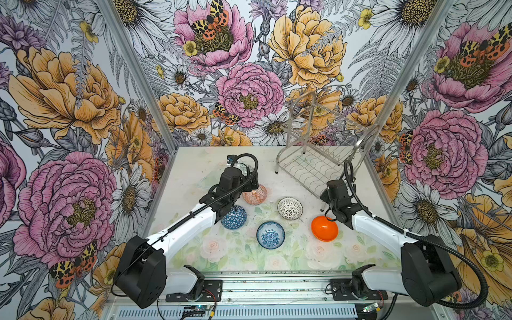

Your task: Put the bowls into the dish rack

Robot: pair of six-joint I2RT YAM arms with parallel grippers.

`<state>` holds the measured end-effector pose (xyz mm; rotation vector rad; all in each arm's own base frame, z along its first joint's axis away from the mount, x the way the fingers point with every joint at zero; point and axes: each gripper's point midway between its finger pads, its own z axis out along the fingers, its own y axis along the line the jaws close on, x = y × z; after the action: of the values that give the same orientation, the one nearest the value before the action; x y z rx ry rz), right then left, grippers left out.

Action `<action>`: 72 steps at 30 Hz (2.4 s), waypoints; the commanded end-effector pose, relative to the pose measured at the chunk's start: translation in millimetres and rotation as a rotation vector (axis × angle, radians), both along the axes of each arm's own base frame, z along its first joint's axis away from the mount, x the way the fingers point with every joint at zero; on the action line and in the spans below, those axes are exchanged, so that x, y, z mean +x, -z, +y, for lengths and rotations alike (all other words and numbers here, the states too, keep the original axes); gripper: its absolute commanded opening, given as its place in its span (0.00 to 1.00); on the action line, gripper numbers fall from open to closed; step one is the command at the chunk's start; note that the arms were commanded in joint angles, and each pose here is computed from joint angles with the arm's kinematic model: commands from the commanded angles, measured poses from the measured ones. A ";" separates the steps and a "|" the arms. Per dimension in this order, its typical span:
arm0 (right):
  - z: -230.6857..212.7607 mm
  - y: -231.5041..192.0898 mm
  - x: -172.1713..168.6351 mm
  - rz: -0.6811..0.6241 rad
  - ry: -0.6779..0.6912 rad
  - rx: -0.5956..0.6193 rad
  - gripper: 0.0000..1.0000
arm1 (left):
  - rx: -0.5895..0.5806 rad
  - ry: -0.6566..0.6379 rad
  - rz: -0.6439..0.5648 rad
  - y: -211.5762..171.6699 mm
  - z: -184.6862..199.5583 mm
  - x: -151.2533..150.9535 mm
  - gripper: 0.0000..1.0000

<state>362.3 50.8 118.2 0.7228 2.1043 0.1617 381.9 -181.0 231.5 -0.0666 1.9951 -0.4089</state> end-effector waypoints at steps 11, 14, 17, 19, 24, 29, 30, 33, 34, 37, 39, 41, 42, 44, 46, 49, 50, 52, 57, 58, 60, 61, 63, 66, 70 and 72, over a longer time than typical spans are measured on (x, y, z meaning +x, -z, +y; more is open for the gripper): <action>34.3 -0.5 0.6 0.058 -0.344 -0.142 0.19 | -0.004 -0.066 0.024 10.5 31.3 -10.8 0.99; 41.7 2.1 -1.2 0.067 -0.401 -0.140 0.18 | -0.011 -0.084 0.026 12.3 36.1 -13.3 0.99; 41.2 2.6 -4.5 0.068 -0.404 -0.140 0.18 | -0.013 -0.097 0.028 14.1 39.6 -15.2 0.99; 36.7 3.5 -8.1 0.070 -0.383 -0.138 0.18 | -0.019 -0.111 0.031 15.9 42.0 -15.9 0.98; 28.9 8.5 -20.5 0.070 -0.352 -0.120 0.15 | -0.027 -0.121 0.039 20.4 41.7 -14.3 0.99; 40.1 12.6 -28.7 0.077 -0.482 -0.124 0.14 | -0.026 -0.117 0.048 23.3 37.4 -10.3 0.99; 43.6 15.0 -29.8 0.085 -0.516 -0.118 0.14 | -0.027 -0.115 0.047 22.9 36.0 -9.2 0.99; 49.7 22.7 -29.6 0.111 -0.580 -0.114 0.15 | -0.027 -0.116 0.048 24.2 34.7 -5.9 0.99; 51.3 24.5 -28.2 0.117 -0.594 -0.109 0.15 | -0.025 -0.117 0.050 24.8 34.3 -4.8 0.99; 61.4 24.1 -23.1 0.117 -0.668 -0.095 0.14 | -0.026 -0.116 0.053 24.6 32.8 -2.4 0.99; 70.2 23.4 -22.7 0.118 -0.741 -0.105 0.14 | -0.028 -0.119 0.051 23.3 32.8 -1.3 0.99; 73.9 22.3 -23.8 0.123 -0.777 -0.103 0.12 | -0.027 -0.121 0.050 22.6 33.0 -1.2 0.99; 75.9 20.5 -24.5 0.115 -0.796 -0.095 0.12 | -0.027 -0.123 0.049 21.9 33.5 -1.4 0.98; 78.3 18.0 -24.1 0.106 -0.813 -0.095 0.11 | -0.022 -0.130 0.052 23.2 35.5 -1.8 0.99; 78.8 18.8 -22.3 0.115 -0.824 -0.102 0.11 | -0.019 -0.140 0.056 25.5 37.8 -2.1 0.99; 73.7 22.5 -16.5 0.142 -0.821 -0.088 0.11 | -0.021 -0.157 0.064 29.4 41.5 -1.0 0.99; 72.1 22.8 -14.2 0.146 -0.823 -0.083 0.11 | -0.023 -0.160 0.066 30.7 41.5 -0.5 0.99; 67.7 26.1 -11.3 0.176 -0.823 -0.089 0.12 | -0.031 -0.172 0.072 31.5 42.6 1.6 0.99; 52.1 30.2 -4.4 0.224 -0.798 -0.106 0.14 | -0.047 -0.183 0.074 29.5 40.0 7.6 0.99; 49.9 30.4 -3.5 0.227 -0.802 -0.118 0.14 | -0.049 -0.188 0.074 29.1 40.3 8.9 0.99; 42.4 30.4 -0.8 0.237 -0.795 -0.158 0.14 | -0.056 -0.196 0.075 28.6 39.8 11.3 0.99; 38.6 30.3 1.1 0.241 -0.789 -0.169 0.14 | -0.059 -0.199 0.075 28.4 39.7 12.1 0.99; 29.9 30.5 6.1 0.246 -0.767 -0.173 0.14 | -0.067 -0.200 0.077 27.2 38.3 13.3 0.99; 21.6 32.5 15.0 0.256 -0.739 -0.170 0.15 | -0.076 -0.202 0.072 23.5 37.3 15.3 0.99; 11.7 36.3 26.9 0.276 -0.700 -0.203 0.15 | -0.093 -0.207 0.076 20.9 36.7 18.7 0.99; 5.7 36.3 32.3 0.282 -0.677 -0.221 0.17 | -0.112 -0.219 0.092 20.9 37.9 20.7 0.99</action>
<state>418.0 60.6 118.0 -0.1072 2.3417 0.2307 394.8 -149.3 204.9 -0.3142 2.0391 -0.3771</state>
